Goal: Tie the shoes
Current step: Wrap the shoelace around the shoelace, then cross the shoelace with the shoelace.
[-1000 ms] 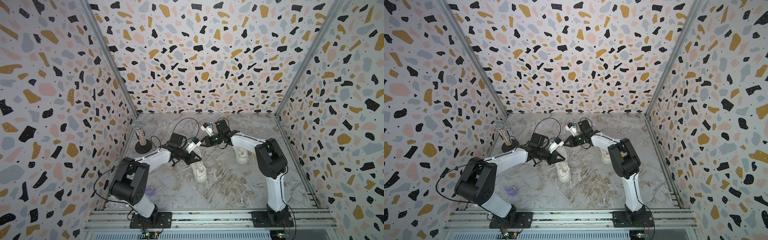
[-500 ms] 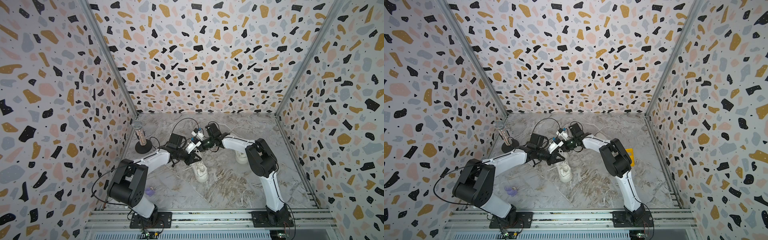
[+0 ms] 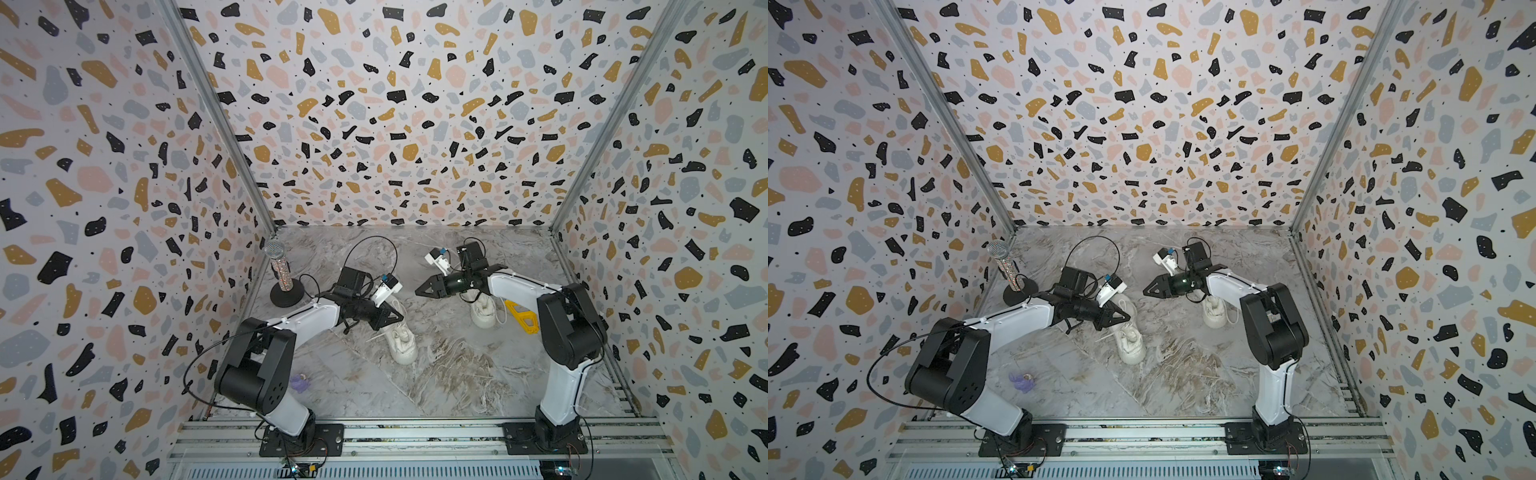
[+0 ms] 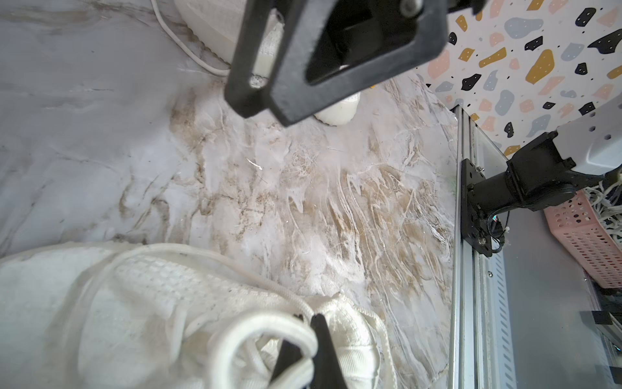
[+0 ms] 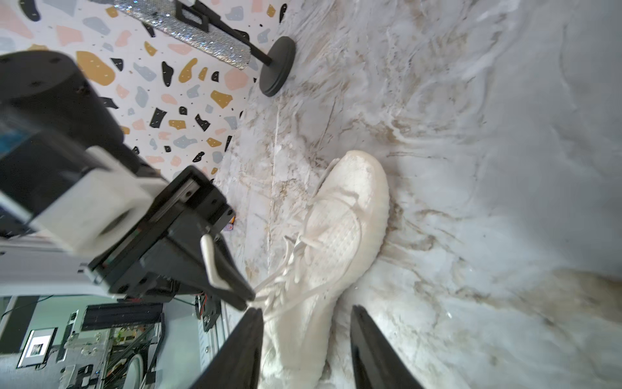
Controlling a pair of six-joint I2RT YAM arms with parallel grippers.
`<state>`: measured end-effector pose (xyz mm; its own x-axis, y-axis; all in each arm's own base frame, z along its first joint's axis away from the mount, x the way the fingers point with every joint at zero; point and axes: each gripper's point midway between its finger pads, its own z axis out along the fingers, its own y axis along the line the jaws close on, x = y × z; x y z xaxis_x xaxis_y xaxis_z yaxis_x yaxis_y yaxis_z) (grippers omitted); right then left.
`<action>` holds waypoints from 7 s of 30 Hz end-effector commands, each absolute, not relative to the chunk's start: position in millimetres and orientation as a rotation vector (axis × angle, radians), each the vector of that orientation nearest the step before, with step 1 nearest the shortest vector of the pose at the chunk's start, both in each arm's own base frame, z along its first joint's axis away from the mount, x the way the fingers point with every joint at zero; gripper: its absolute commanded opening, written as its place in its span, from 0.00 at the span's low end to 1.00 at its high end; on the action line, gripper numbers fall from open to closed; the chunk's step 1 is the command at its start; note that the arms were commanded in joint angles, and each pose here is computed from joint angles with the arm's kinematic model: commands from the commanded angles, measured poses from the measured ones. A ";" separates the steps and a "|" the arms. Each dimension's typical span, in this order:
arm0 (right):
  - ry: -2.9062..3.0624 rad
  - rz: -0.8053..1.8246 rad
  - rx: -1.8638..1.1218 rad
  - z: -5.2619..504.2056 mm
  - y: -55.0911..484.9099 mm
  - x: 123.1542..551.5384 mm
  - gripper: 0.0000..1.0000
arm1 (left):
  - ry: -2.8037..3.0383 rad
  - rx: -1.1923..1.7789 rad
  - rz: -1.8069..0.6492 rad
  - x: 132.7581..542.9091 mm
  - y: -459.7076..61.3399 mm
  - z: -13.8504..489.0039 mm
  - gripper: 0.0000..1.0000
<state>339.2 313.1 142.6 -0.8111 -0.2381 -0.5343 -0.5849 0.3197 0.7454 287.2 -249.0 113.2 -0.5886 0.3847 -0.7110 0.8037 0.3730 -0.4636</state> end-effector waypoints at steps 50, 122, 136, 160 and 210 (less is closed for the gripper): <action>1.944 1.841 -0.993 175.8 384.2 282.7 0.00 | 2.014 1.107 -1.228 286.5 -260.2 130.4 0.00; 2.058 1.690 -0.887 161.3 371.5 302.1 0.00 | 2.755 0.870 -0.472 366.1 -170.8 58.8 0.00; 2.206 1.537 -0.804 151.3 367.2 319.0 0.00 | 2.399 1.213 -0.860 259.4 -171.6 144.5 0.00; 2.234 1.623 -0.878 145.1 375.4 316.5 0.00 | 1.989 1.798 -0.742 219.6 -292.9 143.8 0.00; 2.162 1.633 -0.827 155.3 371.5 316.0 0.00 | 2.391 0.804 -1.346 298.7 -232.6 127.8 0.58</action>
